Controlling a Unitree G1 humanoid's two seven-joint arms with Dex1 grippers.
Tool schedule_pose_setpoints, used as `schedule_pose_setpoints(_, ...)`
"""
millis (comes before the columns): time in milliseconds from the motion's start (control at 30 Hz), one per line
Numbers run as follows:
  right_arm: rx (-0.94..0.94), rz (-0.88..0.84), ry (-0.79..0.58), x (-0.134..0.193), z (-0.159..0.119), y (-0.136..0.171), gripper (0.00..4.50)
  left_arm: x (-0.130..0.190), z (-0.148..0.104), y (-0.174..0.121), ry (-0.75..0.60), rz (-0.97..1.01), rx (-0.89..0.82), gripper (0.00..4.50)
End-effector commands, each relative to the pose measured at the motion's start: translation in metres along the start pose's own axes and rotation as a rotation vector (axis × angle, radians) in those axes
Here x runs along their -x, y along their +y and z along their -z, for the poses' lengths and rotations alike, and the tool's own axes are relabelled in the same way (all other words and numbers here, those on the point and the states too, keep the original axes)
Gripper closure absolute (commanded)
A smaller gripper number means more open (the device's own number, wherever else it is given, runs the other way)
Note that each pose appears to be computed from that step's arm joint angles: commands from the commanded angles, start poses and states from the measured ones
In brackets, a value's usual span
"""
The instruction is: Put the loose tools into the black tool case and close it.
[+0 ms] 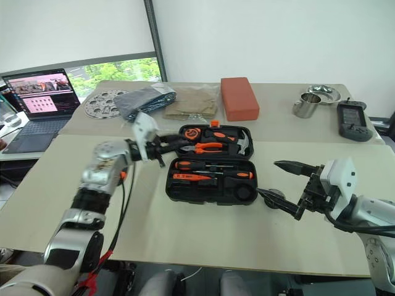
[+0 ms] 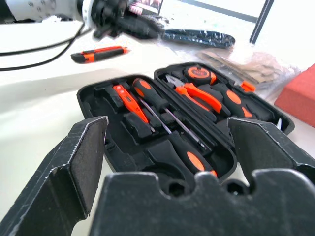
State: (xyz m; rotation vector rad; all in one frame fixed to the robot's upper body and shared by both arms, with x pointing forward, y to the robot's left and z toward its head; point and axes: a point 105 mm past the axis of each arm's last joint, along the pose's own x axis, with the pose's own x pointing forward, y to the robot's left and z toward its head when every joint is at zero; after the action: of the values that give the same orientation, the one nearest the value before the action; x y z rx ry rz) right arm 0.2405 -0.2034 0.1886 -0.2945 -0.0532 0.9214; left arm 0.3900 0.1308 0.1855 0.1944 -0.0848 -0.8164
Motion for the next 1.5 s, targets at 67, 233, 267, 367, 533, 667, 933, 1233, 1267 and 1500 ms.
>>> schedule_pose_setpoints(67, 0.024, -0.061, -0.052, -0.008, -0.013, -0.001, 0.0, 0.05, 0.009, 0.04, 0.116, -0.397, 0.029, 1.32)
schedule_pose_setpoints(233, 0.021, -0.12, -0.096, -0.018, -0.018, -0.002, 0.0, 0.092, 0.041, 0.052, 0.271, -0.607, 0.019, 0.05)
schedule_pose_setpoints(267, 0.02, -0.133, -0.113, -0.02, -0.021, -0.002, 0.0, 0.099, 0.048, 0.052, 0.309, -0.63, 0.003, 0.05)
schedule_pose_setpoints(367, 0.012, -0.165, -0.143, -0.025, -0.026, -0.003, 0.0, 0.113, 0.063, 0.052, 0.38, -0.676, 0.001, 0.05)
schedule_pose_setpoints(533, 0.005, -0.204, -0.146, -0.029, -0.026, -0.002, 0.0, 0.118, 0.079, 0.05, 0.42, -0.695, 0.056, 0.05)
schedule_pose_setpoints(667, 0.006, -0.207, -0.144, -0.029, -0.024, -0.002, 0.0, 0.115, 0.088, 0.05, 0.434, -0.708, 0.086, 0.05)
schedule_pose_setpoints(933, 0.007, -0.2, -0.145, -0.029, -0.024, -0.001, 0.0, 0.106, 0.11, 0.041, 0.461, -0.705, 0.236, 0.05)
schedule_pose_setpoints(1233, 0.015, -0.187, -0.146, -0.03, -0.028, -0.001, 0.0, 0.104, 0.121, 0.043, 0.474, -0.741, 0.322, 1.48)
schedule_pose_setpoints(1267, 0.015, -0.186, -0.145, -0.03, -0.028, -0.001, 0.0, 0.104, 0.121, 0.043, 0.473, -0.742, 0.323, 1.94)
schedule_pose_setpoints(1500, 0.013, -0.178, -0.143, -0.027, -0.025, -0.002, 0.0, 0.095, 0.105, 0.051, 0.387, -0.732, 0.239, 2.73)
